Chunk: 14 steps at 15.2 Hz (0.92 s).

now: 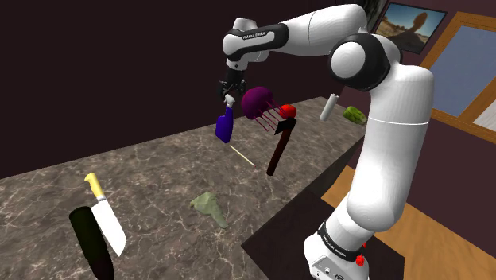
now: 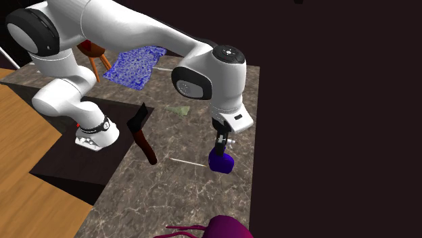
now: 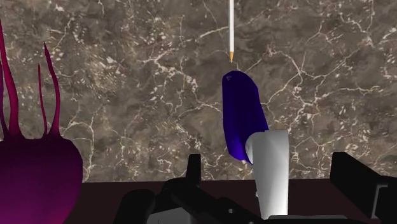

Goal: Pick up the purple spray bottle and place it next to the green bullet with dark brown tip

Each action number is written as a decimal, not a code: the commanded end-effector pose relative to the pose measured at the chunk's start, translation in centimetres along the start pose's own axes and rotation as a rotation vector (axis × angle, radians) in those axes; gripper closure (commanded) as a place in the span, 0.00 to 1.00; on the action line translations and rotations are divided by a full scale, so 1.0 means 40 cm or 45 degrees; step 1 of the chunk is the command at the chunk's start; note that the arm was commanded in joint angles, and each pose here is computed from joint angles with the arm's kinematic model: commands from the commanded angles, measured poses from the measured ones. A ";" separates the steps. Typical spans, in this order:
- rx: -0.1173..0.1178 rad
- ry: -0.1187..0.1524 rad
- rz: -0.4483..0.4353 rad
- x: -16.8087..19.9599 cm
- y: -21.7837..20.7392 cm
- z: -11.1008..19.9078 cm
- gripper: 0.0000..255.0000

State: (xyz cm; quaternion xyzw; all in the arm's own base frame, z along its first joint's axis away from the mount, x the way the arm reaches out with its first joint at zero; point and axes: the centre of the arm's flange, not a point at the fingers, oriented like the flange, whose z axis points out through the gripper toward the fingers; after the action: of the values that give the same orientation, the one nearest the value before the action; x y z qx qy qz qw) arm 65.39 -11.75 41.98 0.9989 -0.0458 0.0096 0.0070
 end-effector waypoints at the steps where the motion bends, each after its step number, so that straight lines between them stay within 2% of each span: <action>1: 0.000 0.000 0.000 0.000 0.000 0.000 1.00; 10: 0.000 0.000 0.000 0.000 0.000 0.000 1.00; 14: 0.000 0.000 0.000 0.001 0.001 -0.053 1.00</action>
State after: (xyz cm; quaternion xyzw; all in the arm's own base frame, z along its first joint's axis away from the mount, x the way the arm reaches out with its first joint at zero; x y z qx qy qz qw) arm 65.38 -11.82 43.58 0.9989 -0.0458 0.0097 0.0070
